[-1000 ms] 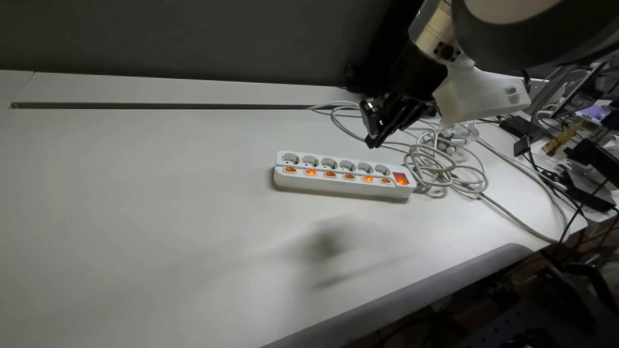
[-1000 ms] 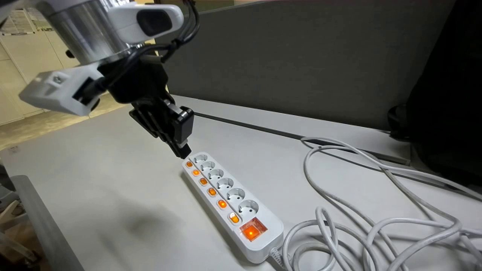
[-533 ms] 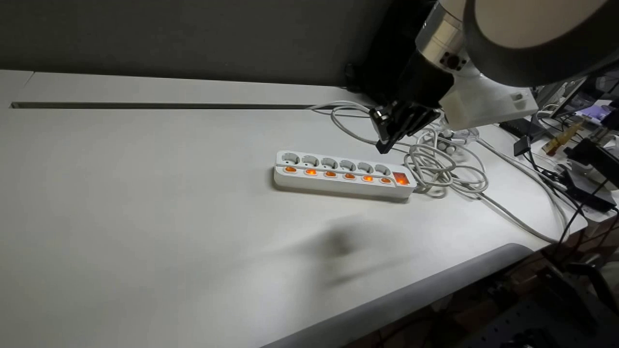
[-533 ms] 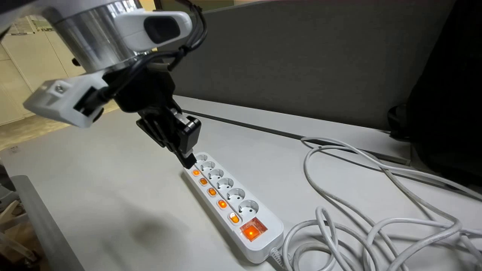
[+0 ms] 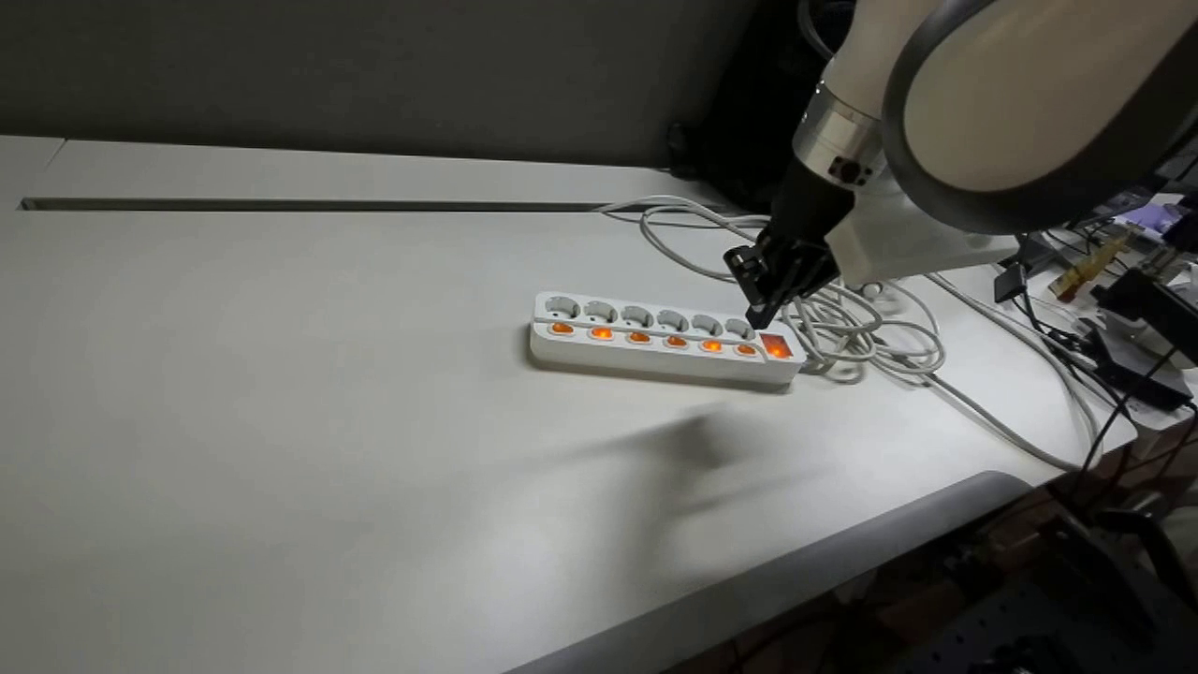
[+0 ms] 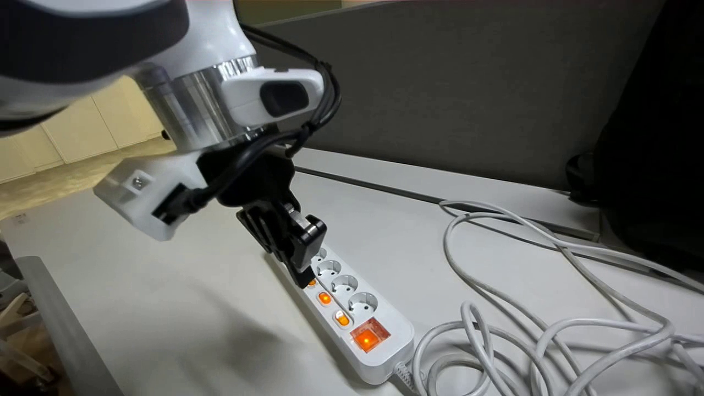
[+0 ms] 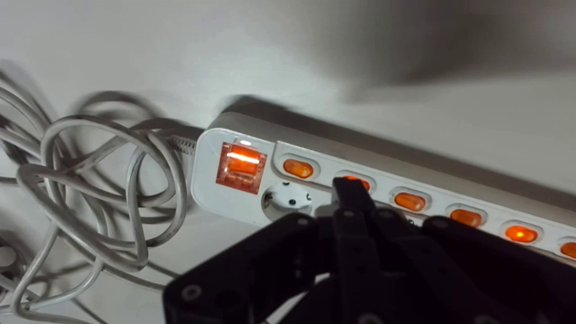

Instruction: Turn on the third slot button of the extension cord from the right side

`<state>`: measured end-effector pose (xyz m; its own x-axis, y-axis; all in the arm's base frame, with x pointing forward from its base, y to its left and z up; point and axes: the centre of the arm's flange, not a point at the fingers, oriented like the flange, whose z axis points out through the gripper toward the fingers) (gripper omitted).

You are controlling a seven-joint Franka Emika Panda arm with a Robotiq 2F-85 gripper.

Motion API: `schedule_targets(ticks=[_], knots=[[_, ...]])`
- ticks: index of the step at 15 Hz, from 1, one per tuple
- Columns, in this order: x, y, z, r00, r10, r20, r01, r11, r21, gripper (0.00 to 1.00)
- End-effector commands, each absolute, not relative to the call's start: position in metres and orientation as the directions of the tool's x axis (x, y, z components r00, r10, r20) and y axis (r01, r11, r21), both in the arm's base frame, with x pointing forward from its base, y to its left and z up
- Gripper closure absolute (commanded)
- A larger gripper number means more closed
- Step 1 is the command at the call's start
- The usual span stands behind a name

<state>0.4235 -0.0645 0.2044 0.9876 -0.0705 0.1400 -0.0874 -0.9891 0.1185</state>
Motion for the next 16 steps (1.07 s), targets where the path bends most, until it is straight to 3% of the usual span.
schedule_targets(ticks=[1,16], knots=[[0.441,-0.05,0.18,0.987,-0.088,0.134,-0.104,-0.988,0.115,1.0],[0.469,-0.022,0.146,0.967,-0.148,0.206,-0.16,-0.986,0.045,1.0]])
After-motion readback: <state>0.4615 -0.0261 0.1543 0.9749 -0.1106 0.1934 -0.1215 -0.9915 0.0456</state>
